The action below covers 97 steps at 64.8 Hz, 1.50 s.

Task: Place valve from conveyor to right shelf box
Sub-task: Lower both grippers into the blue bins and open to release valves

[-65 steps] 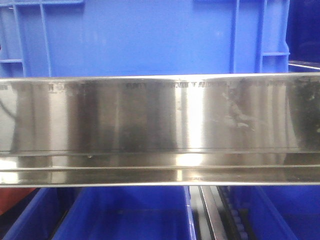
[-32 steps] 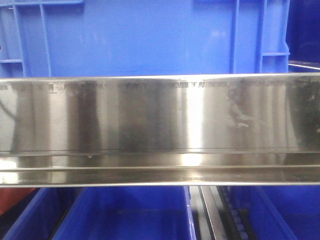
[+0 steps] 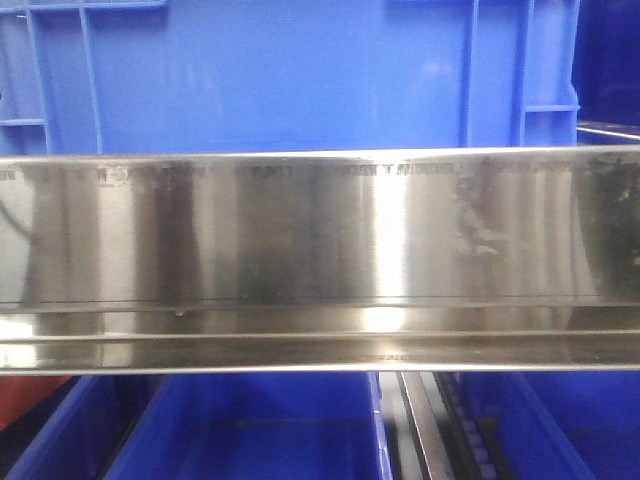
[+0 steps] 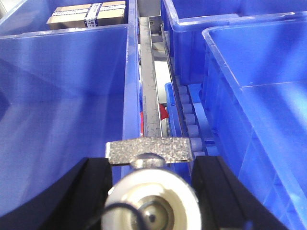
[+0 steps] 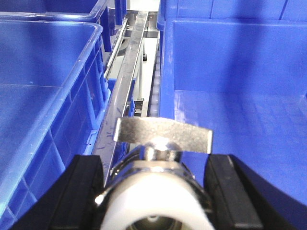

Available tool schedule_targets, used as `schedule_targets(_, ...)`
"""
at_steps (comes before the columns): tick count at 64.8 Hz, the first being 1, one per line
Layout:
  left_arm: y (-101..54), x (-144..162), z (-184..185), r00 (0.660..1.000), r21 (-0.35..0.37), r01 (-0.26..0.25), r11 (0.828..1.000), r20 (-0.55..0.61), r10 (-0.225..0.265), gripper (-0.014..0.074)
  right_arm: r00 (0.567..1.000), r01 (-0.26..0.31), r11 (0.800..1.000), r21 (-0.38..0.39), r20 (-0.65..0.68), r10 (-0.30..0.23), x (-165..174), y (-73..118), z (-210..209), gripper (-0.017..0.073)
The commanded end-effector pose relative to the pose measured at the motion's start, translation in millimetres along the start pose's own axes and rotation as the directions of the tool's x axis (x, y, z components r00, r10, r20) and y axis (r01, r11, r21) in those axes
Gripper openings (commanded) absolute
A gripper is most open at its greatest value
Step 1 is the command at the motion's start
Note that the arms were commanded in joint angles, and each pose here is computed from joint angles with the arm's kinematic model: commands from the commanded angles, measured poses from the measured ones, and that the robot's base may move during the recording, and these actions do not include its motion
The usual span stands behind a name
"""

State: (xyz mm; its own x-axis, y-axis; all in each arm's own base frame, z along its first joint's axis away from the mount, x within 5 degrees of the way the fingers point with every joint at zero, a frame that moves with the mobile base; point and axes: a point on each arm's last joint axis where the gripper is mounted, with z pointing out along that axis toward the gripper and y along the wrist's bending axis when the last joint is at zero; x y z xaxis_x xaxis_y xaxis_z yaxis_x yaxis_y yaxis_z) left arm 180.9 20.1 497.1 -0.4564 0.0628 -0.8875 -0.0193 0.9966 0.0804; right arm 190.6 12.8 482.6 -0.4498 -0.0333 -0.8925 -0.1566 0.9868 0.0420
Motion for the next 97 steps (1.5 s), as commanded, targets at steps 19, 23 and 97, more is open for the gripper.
schedule_targets(19,0.9,-6.3,-5.4,0.998,-0.008,0.013,1.000,0.067,-0.013,-0.0111,0.993,0.003,1.000,0.008,0.116,-0.004,-11.8,0.9,-10.5,-0.0162)
schedule_targets(23,0.9,-8.5,-5.5,0.996,-0.008,0.016,1.000,0.091,-0.015,-0.0111,0.993,-0.001,1.000,0.004,0.120,0.000,-12.1,1.3,-10.6,-0.0162)
schedule_targets(97,-188.0,-35.3,175.4,0.962,0.540,-0.186,0.821,-0.070,0.264,-0.0111,0.938,0.145,0.858,-0.493,-0.207,-0.278,-26.9,147.3,183.4,-0.0162)
